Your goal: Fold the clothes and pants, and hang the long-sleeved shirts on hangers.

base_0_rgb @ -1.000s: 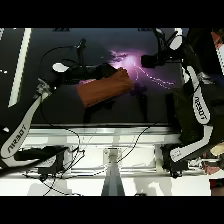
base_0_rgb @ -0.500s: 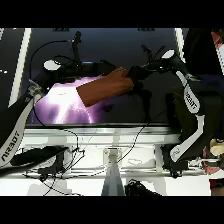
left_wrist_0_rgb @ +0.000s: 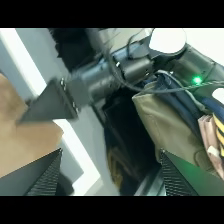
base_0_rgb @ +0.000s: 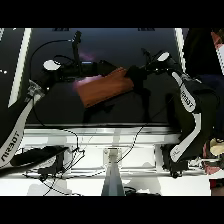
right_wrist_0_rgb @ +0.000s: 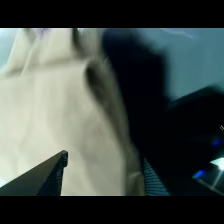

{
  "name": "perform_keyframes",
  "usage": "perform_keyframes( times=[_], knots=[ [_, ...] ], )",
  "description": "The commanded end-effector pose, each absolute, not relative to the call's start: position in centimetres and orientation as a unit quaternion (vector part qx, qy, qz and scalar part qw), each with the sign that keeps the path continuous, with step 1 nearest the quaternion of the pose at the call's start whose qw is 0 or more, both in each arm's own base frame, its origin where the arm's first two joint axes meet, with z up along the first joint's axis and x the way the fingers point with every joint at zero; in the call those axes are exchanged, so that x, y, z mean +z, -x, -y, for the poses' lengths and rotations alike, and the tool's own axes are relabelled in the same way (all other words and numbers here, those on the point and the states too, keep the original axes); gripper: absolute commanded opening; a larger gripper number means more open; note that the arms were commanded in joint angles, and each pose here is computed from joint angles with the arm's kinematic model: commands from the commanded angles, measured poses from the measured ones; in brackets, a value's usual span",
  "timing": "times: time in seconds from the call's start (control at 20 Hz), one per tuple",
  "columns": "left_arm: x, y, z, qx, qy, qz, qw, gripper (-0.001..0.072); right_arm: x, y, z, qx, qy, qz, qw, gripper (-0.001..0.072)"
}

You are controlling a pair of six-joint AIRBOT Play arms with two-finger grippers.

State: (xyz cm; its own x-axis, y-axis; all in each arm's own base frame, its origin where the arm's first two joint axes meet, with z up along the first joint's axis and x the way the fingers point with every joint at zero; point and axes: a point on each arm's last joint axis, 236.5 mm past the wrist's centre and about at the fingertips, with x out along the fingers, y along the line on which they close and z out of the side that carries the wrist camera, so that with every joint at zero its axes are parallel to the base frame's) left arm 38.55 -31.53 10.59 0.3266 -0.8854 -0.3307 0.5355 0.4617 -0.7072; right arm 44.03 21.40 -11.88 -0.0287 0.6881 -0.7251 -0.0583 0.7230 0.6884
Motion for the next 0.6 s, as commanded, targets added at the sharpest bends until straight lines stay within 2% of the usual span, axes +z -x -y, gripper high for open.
perform_keyframes(
  times=[0.0, 0.05, 0.1, 0.2, 0.35, 0.45, 0.5, 0.55],
  knots=[
    [10.6, -38.6, 31.5, -0.462, 0.234, -0.35, 0.781, 0.0691, -12.5, -40.6, -23.5, 0.319, -0.22, -0.694, 0.606, 0.0552],
    [10.6, -38.6, 31.5, -0.462, 0.234, -0.35, 0.781, 0.0691, -12.3, -40.3, -24.7, 0.335, -0.211, -0.688, 0.608, 0.0552],
    [10.6, -38.6, 31.5, -0.462, 0.234, -0.35, 0.781, 0.0691, -12.1, -40.1, -25.9, 0.352, -0.197, -0.681, 0.612, 0.049],
    [10.6, -38.7, 31.3, -0.46, 0.233, -0.35, 0.782, 0.0691, -11.5, -40.2, -27.9, 0.373, -0.172, -0.667, 0.622, 0.0029],
    [10.2, -39.2, 29.1, -0.45, 0.196, -0.349, 0.798, 0.069, -7.9, -41.7, -29.2, 0.403, -0.146, -0.637, 0.64, 0.0015],
    [10.6, -39.4, 25.9, -0.435, 0.135, -0.34, 0.823, 0.0687, -3.8, -43.9, -27.5, 0.401, -0.114, -0.61, 0.674, 0.0015],
    [11.1, -39.7, 24.0, -0.42, 0.103, -0.333, 0.838, 0.0663, -1.3, -45.2, -25.8, 0.385, -0.1, -0.596, 0.698, 0.0015],
    [11.7, -39.9, 21.8, -0.397, 0.078, -0.329, 0.854, 0.0565, 1.2, -46.4, -23.9, 0.366, -0.088, -0.58, 0.722, 0.0015]
  ],
)
